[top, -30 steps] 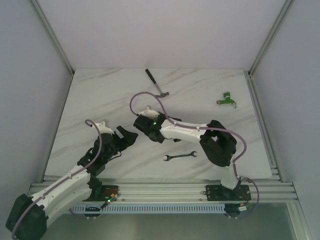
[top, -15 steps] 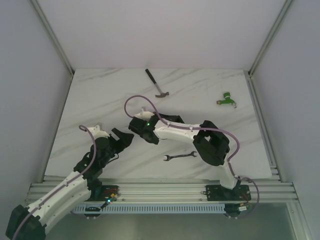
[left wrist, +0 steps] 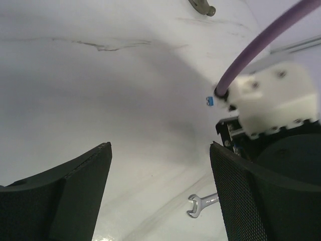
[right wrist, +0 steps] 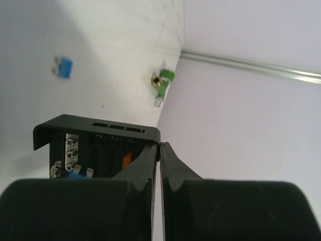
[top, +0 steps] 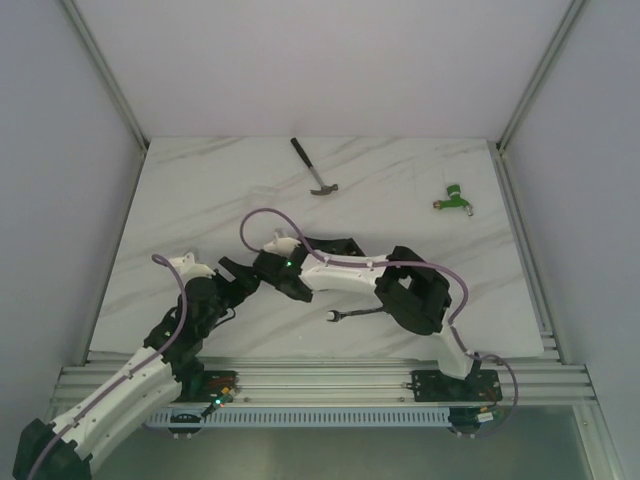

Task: Snap on the fuse box
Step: Place the fuse at the center of the board.

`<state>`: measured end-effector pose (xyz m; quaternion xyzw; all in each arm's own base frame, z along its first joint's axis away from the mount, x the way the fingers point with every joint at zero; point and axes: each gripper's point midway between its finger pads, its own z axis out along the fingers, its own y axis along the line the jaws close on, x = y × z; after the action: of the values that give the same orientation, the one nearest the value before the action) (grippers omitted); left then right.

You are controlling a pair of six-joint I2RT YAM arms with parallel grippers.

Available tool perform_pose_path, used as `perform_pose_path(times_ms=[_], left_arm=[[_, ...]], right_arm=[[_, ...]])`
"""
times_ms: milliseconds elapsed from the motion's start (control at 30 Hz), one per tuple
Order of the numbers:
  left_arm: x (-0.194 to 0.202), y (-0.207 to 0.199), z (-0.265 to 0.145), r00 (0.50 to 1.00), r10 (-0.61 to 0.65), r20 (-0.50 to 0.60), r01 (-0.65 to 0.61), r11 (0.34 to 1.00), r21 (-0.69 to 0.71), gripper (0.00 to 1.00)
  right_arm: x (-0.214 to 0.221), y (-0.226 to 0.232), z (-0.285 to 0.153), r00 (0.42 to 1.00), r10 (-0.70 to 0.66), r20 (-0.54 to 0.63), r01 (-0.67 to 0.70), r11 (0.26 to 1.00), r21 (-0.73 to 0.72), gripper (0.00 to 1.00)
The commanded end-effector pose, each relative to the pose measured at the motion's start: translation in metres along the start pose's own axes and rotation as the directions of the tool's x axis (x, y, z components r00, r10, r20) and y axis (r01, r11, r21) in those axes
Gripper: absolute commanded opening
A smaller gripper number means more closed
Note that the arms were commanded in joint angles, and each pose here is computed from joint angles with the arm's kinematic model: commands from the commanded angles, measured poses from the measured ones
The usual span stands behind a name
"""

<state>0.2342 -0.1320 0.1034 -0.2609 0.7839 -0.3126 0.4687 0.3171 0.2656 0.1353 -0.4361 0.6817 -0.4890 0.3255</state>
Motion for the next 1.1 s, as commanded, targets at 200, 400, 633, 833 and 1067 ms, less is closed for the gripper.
perform_pose_path(times_ms=[200,400,633,833,1067], left_arm=[[-0.003,0.008,0.0,1.0,-0.008,0.026,0.008,1.0,-0.024,0.88],[-0.002,0.007,0.0,1.0,-0.009,0.021,0.009,1.0,-0.02,0.87],[0.001,0.011,0.001,1.0,-0.009,0.015,0.01,1.0,-0.028,0.87],[0.001,0.01,0.0,1.0,-0.014,0.015,0.014,1.0,-0.022,0.87],[0.0,0.01,0.001,1.0,-0.016,0.019,0.016,1.0,-0.025,0.87]], right_arm=[[0.054,-0.012,0.03,0.99,-0.017,-0.139,0.021,0.999,0.03,0.0],[0.046,-0.018,0.032,0.989,-0.037,-0.14,0.05,0.995,0.089,0.0],[0.038,0.017,0.039,0.981,-0.133,-0.144,0.142,0.988,0.058,0.0],[0.027,0.049,0.028,0.991,-0.093,-0.098,0.089,0.995,-0.046,0.15],[0.003,0.054,-0.001,0.991,0.134,0.003,-0.126,0.936,-0.327,0.28]])
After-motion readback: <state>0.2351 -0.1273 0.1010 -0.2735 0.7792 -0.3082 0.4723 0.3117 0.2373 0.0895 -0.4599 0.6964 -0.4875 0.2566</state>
